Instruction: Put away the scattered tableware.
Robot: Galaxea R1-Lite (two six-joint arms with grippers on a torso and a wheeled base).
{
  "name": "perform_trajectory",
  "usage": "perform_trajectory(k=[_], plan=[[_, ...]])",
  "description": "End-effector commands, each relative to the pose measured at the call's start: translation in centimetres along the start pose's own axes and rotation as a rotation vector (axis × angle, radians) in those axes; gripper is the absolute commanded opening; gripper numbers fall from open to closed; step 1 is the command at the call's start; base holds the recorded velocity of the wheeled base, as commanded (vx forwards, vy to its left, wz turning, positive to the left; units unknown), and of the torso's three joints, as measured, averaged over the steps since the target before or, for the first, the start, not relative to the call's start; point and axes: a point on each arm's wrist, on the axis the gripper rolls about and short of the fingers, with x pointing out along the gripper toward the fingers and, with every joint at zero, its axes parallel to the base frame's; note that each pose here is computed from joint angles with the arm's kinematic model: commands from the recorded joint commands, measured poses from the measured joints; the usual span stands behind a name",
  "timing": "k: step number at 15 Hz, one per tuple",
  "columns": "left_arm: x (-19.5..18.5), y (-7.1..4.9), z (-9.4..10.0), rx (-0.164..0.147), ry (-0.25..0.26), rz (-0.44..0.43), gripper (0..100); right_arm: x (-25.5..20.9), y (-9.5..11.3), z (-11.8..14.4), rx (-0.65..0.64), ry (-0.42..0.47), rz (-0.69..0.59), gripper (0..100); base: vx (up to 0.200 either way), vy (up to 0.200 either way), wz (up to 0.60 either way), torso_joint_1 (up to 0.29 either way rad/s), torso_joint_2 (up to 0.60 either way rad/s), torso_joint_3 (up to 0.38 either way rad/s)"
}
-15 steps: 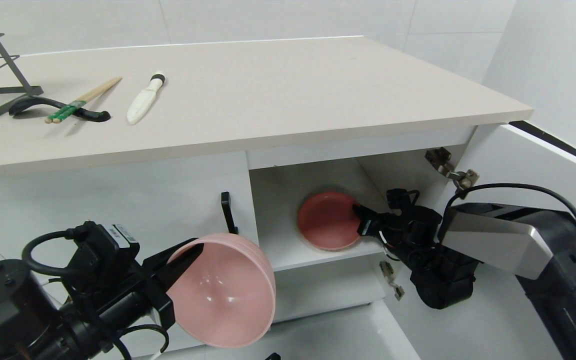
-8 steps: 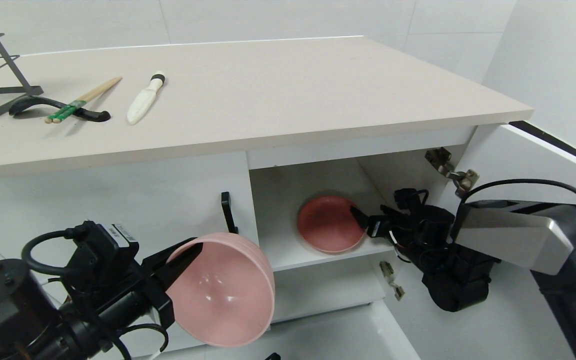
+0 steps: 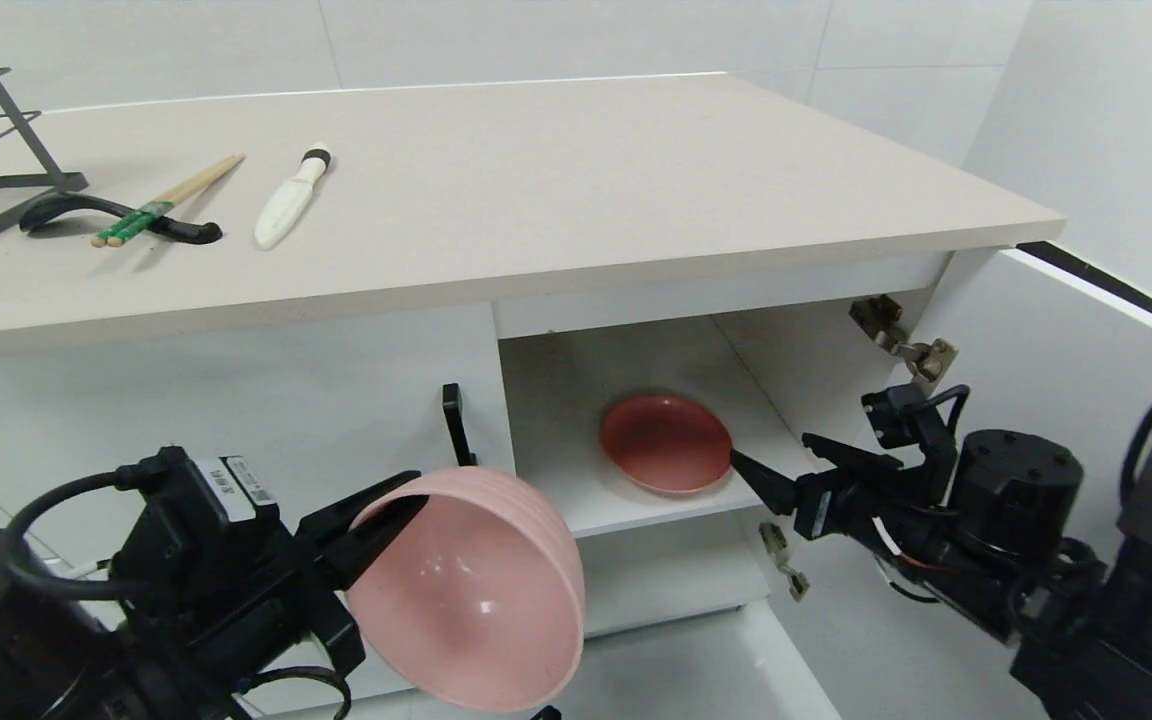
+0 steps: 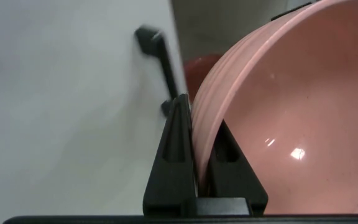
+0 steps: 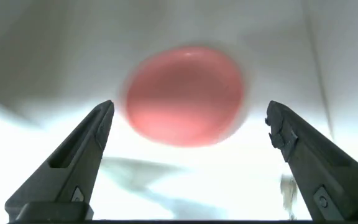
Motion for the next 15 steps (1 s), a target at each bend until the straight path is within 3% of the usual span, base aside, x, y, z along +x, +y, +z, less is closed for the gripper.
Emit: perform_trajectory(k=[1,4,5,7,9,10,12,15], plan=[[2.1,-1.0,0.5,0.018,-0.023,-0.006,0,-4.4,2.3,1.9,-0.017,-0.05,0.079,100,0.0,0.0,0.0,0.0,0.0,0.0],[4.5,-3.6,1.1,0.006,-0.038,-0.032,0,-5.8,2.9,2.8,-0.04,-0.094,0.101,100,0.0,0.0,0.0,0.0,0.0,0.0],[6.0,-4.6,0.8,0.003,-0.025,-0.016,0,-6.7,2.7,2.8,-0.113,-0.094,0.089,100,0.0,0.0,0.0,0.0,0.0,0.0],[8.2,-5.2,0.1,0.013,-0.007,0.015,0,-7.0,2.4,2.5,-0.198,-0.081,0.071,100,0.0,0.0,0.0,0.0,0.0,0.0],[9.3,-5.2,0.0,0.01,-0.008,0.049,0,-7.1,2.4,2.4,-0.201,-0.078,0.073,100,0.0,0.0,0.0,0.0,0.0,0.0],[10.1,-5.0,-0.7,0.005,0.021,0.097,0,-7.8,2.5,2.4,-0.216,-0.079,0.077,100,0.0,0.0,0.0,0.0,0.0,0.0],[11.0,-5.4,-2.2,0.015,0.067,0.096,0,-8.0,2.5,2.7,-0.216,-0.096,0.08,100,0.0,0.0,0.0,0.0,0.0,0.0],[13.2,-6.2,-2.9,0.029,0.071,0.157,0,-7.7,2.8,4.5,-0.215,-0.188,0.084,100,0.0,0.0,0.0,0.0,0.0,0.0]])
